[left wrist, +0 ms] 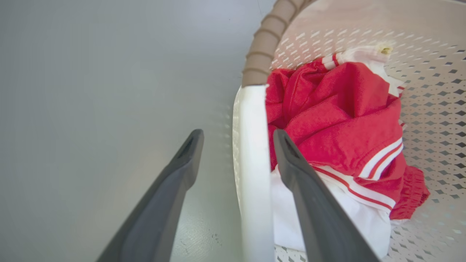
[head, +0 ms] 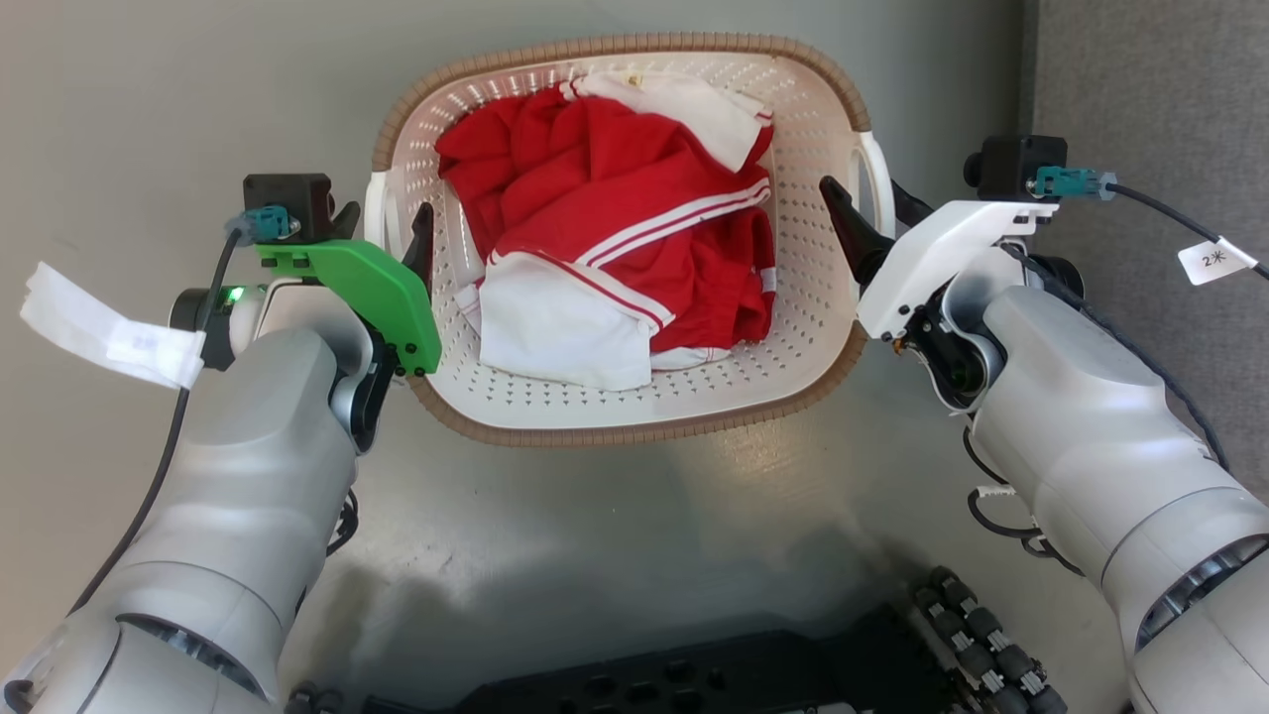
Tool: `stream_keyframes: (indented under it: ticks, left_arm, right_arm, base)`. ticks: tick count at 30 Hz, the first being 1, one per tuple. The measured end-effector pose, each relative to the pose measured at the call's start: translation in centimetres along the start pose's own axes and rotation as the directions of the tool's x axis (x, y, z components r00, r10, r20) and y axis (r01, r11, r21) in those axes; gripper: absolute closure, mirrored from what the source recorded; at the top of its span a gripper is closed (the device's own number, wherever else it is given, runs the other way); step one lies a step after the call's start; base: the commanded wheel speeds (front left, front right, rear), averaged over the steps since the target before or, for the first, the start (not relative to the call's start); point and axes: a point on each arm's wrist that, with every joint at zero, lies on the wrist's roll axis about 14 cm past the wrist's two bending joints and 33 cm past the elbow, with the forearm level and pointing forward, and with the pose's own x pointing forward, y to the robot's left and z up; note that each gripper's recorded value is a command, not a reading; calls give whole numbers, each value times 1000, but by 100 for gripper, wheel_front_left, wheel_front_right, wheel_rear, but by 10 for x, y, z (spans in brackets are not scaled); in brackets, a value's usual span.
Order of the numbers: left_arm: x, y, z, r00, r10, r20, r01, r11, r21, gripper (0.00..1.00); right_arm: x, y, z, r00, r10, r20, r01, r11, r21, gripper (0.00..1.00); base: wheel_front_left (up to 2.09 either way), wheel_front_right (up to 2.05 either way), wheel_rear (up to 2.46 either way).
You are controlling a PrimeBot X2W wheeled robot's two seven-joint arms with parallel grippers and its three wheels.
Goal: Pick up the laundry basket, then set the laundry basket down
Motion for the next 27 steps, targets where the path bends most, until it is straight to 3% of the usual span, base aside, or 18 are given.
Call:
stream_keyframes:
  ticks: [18,27]
  left_arm:
    - [-51,-31,50,988,-40,151,33,998,47,0]
    - [-89,-58,111,943,-91,322,69,995,78,0]
  right_arm:
    - [-48,35,49,985,69,156,-56,995,-89,0]
    - [-84,56,80,954,130,269,-91,984,-152,0]
  base:
    - [0,0,0]
    - [0,0,0]
